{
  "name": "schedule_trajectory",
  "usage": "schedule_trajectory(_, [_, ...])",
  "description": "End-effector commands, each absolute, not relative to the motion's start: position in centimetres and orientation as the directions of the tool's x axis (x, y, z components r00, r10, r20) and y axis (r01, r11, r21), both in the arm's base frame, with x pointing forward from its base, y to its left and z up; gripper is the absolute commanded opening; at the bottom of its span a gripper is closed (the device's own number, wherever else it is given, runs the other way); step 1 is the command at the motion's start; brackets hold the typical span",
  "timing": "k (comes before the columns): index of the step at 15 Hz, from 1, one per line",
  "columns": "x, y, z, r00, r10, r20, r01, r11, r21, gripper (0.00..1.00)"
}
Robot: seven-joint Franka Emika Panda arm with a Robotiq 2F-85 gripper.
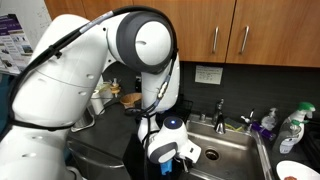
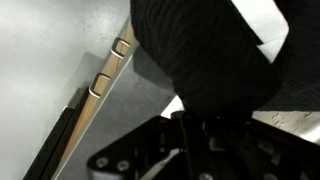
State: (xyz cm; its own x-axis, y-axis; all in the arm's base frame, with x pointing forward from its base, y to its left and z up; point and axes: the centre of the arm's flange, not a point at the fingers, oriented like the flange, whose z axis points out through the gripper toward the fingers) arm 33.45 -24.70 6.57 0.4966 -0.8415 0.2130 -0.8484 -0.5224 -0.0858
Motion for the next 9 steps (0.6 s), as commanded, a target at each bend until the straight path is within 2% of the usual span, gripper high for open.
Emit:
schedule_trajectory(1, [33.2, -26.3, 4.4, 0.503, -0.838, 0.213, -0.844, -0.529, -0.091, 0.02])
schedule_trajectory(9, [33.7, -28.3, 3.7, 0.507, -0.832, 0.225, -0.835, -0.539, -0.109, 0.02])
